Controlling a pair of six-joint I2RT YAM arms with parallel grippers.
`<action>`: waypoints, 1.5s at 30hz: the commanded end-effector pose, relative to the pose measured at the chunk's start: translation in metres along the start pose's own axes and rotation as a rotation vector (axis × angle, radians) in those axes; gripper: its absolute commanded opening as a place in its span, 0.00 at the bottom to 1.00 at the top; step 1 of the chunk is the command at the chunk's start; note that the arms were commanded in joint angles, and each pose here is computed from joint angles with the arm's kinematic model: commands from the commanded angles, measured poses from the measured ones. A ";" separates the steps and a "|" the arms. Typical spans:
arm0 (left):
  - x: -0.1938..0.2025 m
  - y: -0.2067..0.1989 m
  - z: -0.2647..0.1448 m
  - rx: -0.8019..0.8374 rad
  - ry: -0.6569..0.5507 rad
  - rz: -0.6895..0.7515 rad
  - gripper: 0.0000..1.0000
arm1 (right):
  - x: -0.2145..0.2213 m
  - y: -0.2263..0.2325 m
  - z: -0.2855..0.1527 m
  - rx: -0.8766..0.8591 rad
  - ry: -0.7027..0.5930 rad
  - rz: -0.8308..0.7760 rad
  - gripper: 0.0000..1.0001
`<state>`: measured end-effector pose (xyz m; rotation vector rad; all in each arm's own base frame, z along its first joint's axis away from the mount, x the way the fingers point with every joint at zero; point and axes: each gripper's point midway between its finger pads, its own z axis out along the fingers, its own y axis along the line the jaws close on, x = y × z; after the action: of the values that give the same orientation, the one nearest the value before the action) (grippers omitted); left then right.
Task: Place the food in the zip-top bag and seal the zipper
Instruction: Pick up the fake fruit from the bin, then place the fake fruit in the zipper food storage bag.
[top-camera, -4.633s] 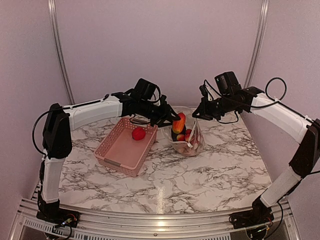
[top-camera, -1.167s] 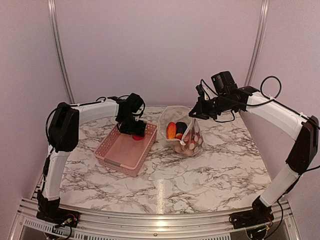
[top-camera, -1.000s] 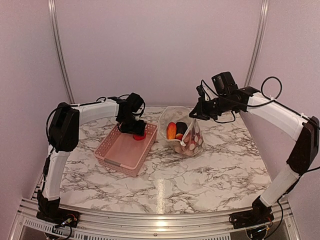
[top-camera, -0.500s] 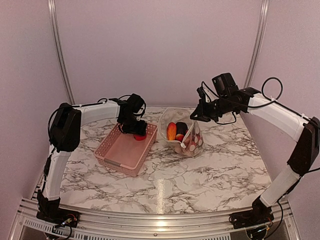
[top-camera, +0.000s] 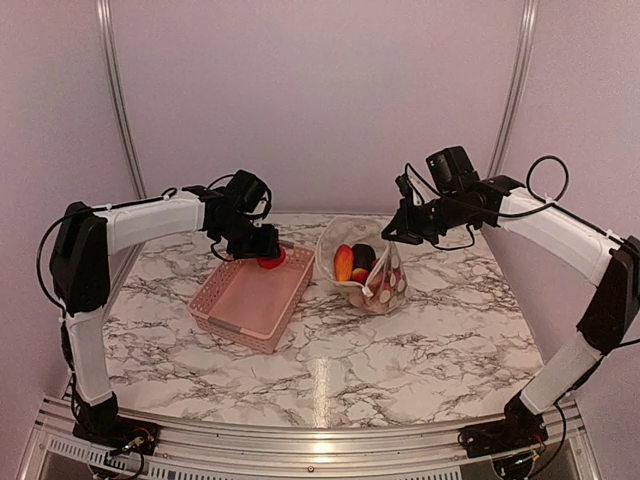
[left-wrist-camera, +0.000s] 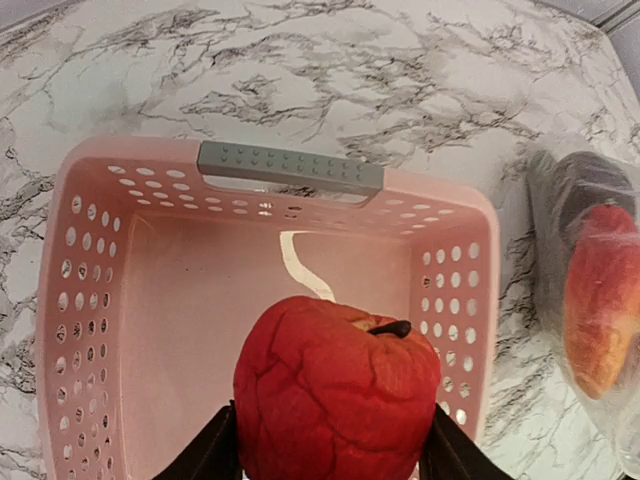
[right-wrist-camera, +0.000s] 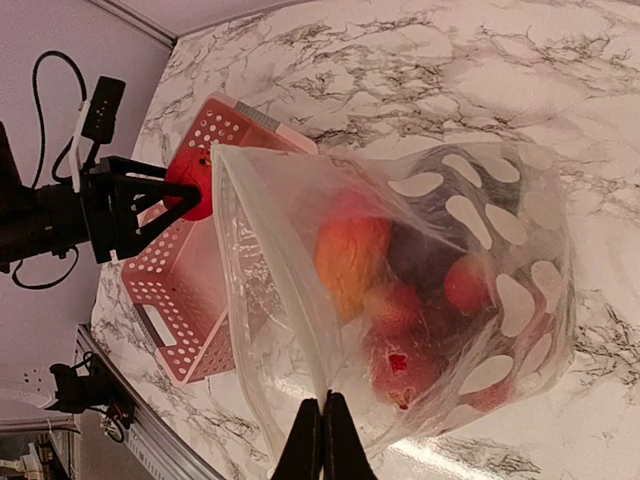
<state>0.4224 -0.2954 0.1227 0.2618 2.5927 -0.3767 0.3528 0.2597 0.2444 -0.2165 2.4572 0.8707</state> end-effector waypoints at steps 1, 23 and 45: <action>-0.021 -0.040 -0.058 0.167 -0.136 -0.070 0.46 | -0.003 0.010 -0.006 -0.021 -0.019 -0.008 0.00; -0.003 -0.192 -0.067 0.655 -0.128 -0.081 0.39 | -0.018 0.021 0.000 -0.052 -0.012 -0.031 0.00; -0.021 -0.201 0.031 0.445 -0.031 -0.316 0.66 | -0.010 0.018 -0.005 -0.043 -0.014 -0.022 0.00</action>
<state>0.4037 -0.4914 0.1545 0.0285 2.4671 -1.0611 0.3613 0.2689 0.2490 -0.2400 2.4498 0.8986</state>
